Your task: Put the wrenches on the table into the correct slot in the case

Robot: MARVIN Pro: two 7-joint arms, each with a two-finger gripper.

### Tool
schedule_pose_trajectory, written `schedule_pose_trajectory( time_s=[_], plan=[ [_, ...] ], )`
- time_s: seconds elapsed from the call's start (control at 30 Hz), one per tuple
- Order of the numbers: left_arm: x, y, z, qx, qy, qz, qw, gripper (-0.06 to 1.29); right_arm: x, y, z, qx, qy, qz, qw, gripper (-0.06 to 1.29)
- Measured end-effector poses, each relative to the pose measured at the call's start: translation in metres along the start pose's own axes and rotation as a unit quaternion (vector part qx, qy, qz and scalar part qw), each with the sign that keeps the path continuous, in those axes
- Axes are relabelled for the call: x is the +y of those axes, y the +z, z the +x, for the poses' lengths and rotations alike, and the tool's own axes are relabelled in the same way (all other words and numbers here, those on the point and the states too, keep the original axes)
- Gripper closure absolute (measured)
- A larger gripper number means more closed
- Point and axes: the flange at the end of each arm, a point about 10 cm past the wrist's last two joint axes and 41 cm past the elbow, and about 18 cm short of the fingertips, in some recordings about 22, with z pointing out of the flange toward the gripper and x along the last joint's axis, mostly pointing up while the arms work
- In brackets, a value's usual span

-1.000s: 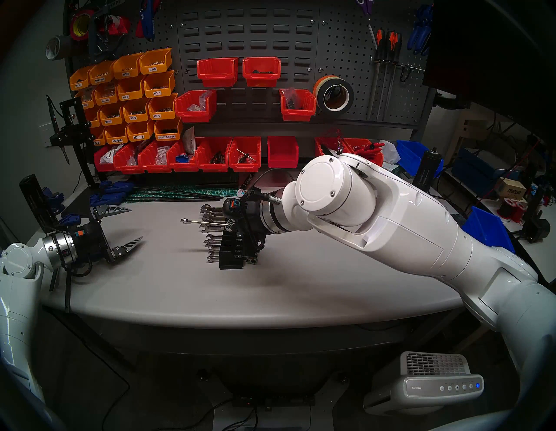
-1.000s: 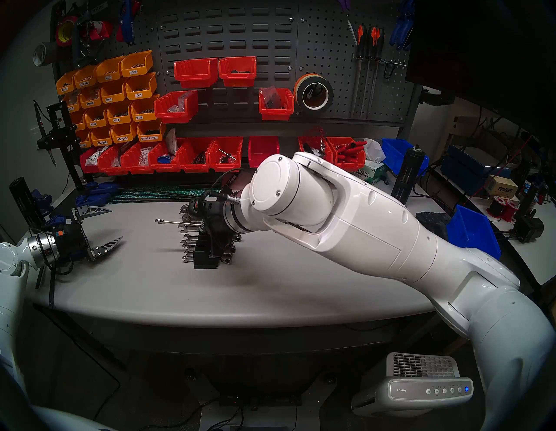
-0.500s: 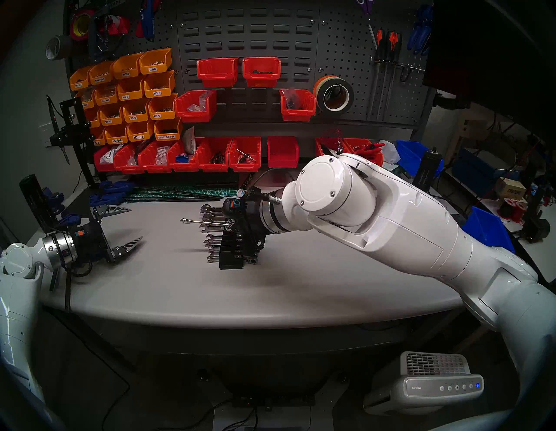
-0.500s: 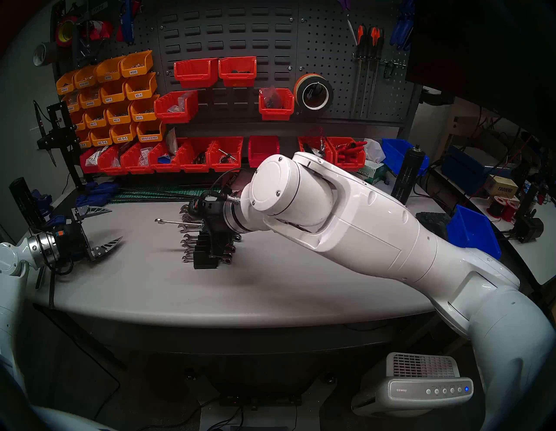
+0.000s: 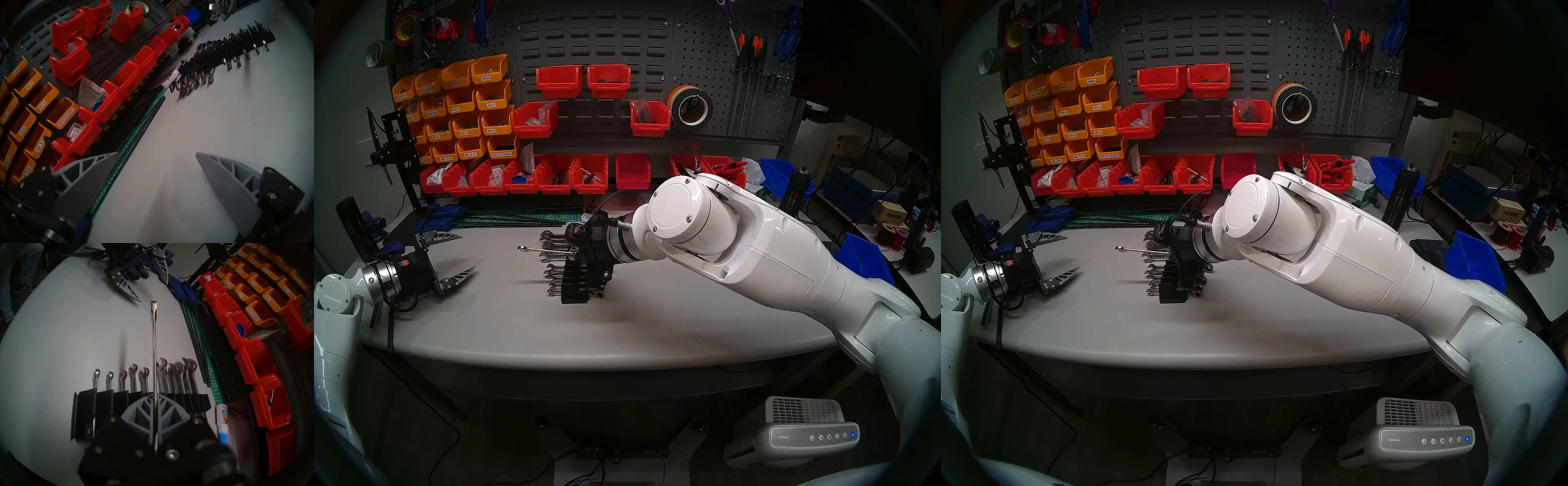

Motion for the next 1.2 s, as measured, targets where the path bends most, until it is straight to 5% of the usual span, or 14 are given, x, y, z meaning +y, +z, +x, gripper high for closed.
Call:
schedule_pose_trajectory(
  time_s=[0.5,1.2],
  plan=[
    [0.000,0.000,0.000,0.000,0.000,0.000,1.0000,0.00,0.013,0.019,-0.017,-0.011,0.004,-0.014,0.9998,1.27],
    [0.000,0.000,0.000,0.000,0.000,0.000,1.0000,0.00,0.013,0.012,-0.027,-0.022,0.000,-0.019,0.9996,1.27]
  ],
)
